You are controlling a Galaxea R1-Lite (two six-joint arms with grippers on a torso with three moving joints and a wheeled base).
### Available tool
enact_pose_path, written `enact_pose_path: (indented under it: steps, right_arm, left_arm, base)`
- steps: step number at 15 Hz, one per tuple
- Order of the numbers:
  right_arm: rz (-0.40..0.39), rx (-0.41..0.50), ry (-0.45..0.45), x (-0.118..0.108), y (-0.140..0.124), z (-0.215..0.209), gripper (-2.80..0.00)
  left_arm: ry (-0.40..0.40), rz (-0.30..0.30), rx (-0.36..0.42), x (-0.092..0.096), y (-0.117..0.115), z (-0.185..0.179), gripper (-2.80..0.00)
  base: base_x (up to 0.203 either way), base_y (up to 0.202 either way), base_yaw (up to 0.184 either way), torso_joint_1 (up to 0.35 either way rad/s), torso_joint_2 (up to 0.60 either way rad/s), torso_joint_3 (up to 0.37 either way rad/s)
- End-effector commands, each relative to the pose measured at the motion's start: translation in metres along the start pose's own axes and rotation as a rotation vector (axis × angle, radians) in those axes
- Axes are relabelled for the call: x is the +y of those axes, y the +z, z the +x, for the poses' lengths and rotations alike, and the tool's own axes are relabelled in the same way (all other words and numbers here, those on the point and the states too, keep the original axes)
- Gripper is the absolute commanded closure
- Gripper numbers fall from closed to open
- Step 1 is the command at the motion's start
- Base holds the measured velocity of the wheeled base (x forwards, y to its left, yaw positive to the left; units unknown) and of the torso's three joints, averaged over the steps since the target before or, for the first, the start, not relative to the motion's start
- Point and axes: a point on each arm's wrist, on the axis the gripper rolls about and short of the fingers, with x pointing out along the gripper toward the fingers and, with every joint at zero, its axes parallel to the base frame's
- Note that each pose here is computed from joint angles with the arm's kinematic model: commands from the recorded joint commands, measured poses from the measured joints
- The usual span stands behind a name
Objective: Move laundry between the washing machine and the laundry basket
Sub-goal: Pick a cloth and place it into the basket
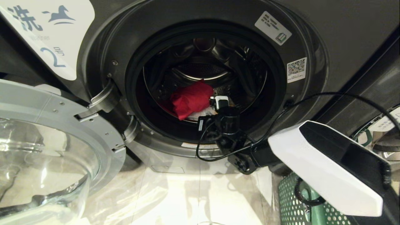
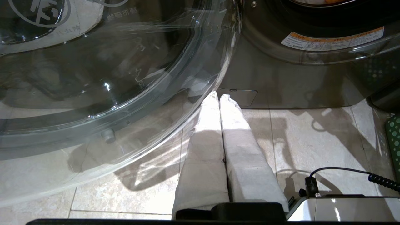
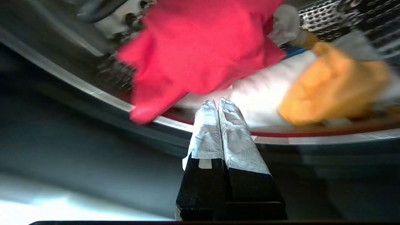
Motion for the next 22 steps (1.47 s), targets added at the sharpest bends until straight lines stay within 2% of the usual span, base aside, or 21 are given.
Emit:
enact_pose_path:
  steps: [1, 4, 6, 10, 13, 15, 17, 19, 22]
  right_arm:
    - [0.018, -0.034, 0.021, 0.004, 0.056, -0.038, 0.00]
    - [-0.008, 0.038, 0.054, -0.002, 0.090, -0.112, 0.00]
    - [-0.041, 0.125, 0.081, -0.011, 0.102, -0.169, 0.00]
    - [-0.135, 0.325, 0.125, -0.042, 0.103, -0.273, 0.00]
    - [-0.199, 0.446, 0.072, -0.079, 0.101, -0.326, 0.00]
    - [-0.198, 0.455, -0.061, -0.112, 0.102, -0.354, 0.00]
    - [-0.199, 0.412, -0.222, -0.140, 0.102, -0.385, 0.00]
    - [-0.237, 0.359, -0.282, -0.154, 0.090, -0.420, 0.00]
    - [-0.324, 0.238, -0.298, -0.158, 0.055, -0.467, 0.00]
  left_arm:
    - [0.000, -0.001, 0.001, 0.000, 0.000, 0.000, 0.00]
    - [0.000, 0.000, 0.001, 0.000, 0.000, 0.000, 0.00]
    - [0.000, -0.002, 0.001, 0.000, 0.000, 0.000, 0.00]
    - [0.000, 0.000, 0.001, 0.000, 0.000, 0.000, 0.00]
    - [0.000, -0.002, 0.001, 0.000, 0.000, 0.000, 0.00]
    - [0.000, -0.001, 0.001, 0.000, 0.000, 0.000, 0.00]
    - [0.000, 0.000, 0.001, 0.000, 0.000, 0.000, 0.00]
    - [0.000, 0.000, 0.001, 0.000, 0.000, 0.000, 0.00]
    - [0.000, 0.000, 0.001, 0.000, 0.000, 0.000, 0.00]
  base:
    - [0.000, 0.000, 0.000, 0.000, 0.00, 0.000]
    - [0.000, 0.000, 0.000, 0.000, 0.00, 0.000]
    - [0.000, 0.000, 0.000, 0.000, 0.00, 0.000]
    - [0.000, 0.000, 0.000, 0.000, 0.00, 0.000]
    - [0.000, 0.000, 0.000, 0.000, 0.00, 0.000]
    - [0.000, 0.000, 0.000, 0.000, 0.00, 0.000]
    - [0.000, 0.000, 0.000, 0.000, 0.00, 0.000]
    - [0.000, 0.000, 0.000, 0.000, 0.00, 0.000]
    - [0.000, 0.000, 0.000, 0.000, 0.00, 0.000]
